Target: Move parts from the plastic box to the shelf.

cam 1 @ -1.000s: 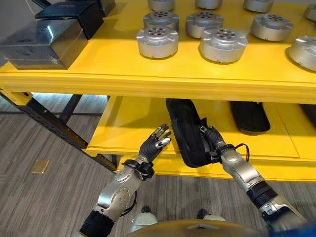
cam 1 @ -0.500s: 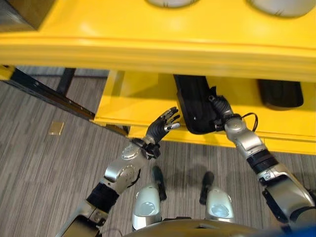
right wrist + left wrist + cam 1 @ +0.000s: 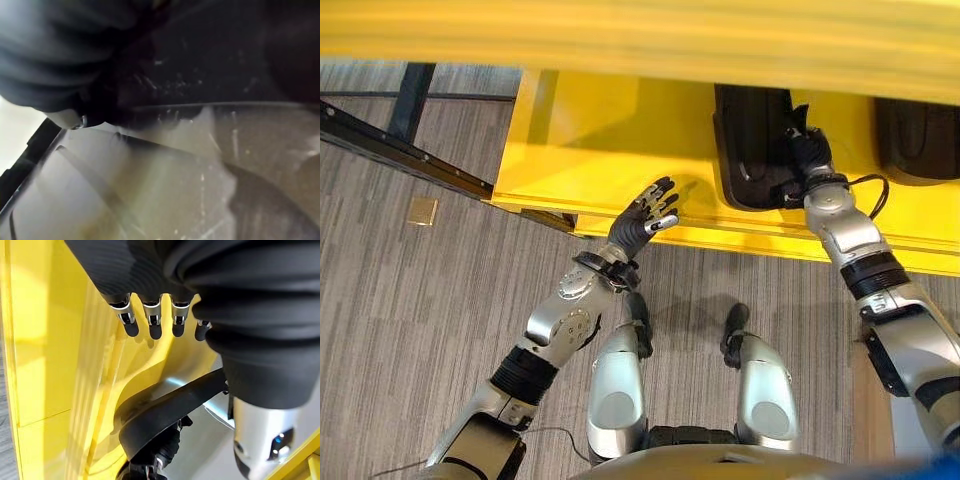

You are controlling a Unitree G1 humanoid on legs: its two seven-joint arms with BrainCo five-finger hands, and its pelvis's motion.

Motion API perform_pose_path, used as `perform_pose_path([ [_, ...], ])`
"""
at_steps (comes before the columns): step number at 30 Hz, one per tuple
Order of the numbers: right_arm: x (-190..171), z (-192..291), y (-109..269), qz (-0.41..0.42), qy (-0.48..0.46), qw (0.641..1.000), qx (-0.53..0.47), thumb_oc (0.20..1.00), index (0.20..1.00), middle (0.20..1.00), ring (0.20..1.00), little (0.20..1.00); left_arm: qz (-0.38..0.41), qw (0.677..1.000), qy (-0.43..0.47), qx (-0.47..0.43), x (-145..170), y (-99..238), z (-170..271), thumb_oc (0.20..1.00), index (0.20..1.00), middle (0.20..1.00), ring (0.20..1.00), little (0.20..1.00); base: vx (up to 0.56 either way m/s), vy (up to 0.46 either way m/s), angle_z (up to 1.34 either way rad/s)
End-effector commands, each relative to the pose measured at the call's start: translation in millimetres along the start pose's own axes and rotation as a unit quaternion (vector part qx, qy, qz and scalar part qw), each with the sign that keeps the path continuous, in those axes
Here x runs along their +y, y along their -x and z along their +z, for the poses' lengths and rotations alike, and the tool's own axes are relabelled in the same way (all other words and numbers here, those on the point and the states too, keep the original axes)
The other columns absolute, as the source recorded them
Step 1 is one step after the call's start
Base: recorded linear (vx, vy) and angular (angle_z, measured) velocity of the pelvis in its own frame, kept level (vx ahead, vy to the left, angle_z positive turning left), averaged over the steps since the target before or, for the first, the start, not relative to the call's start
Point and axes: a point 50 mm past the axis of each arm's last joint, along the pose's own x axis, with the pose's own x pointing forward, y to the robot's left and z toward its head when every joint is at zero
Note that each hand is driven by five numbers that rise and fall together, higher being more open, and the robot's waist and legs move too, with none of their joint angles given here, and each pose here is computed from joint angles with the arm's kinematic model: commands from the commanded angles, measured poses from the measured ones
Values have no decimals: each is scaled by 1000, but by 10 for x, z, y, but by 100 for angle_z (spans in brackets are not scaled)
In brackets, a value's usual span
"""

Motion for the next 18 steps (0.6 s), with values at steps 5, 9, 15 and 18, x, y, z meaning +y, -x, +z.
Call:
perform_pose_path([
  [5, -312, 70, -130, -57, -20, 998, 23, 200, 200, 200, 200, 200, -60, 996, 5, -67, -304, -19, 251, 1000, 1000, 1000, 1000, 1000, -73, 21, -8],
  [9, -379, 76, -181, -69, -20, 997, 37, 200, 200, 200, 200, 200, -58, 996, 6, -64, -321, -35, 235, 1000, 1000, 1000, 1000, 1000, -50, 5, -4],
  [15, -447, 95, -246, -87, -21, 994, 55, 200, 200, 200, 200, 200, -58, 997, 7, -56, -339, -55, 202, 1000, 1000, 1000, 1000, 1000, -16, 5, 3],
  [18, -460, 154, -288, -92, -25, 993, 62, 200, 200, 200, 200, 200, -56, 997, 8, -54, -342, -65, 192, 1000, 1000, 1000, 1000, 1000, -1, 6, 1],
])
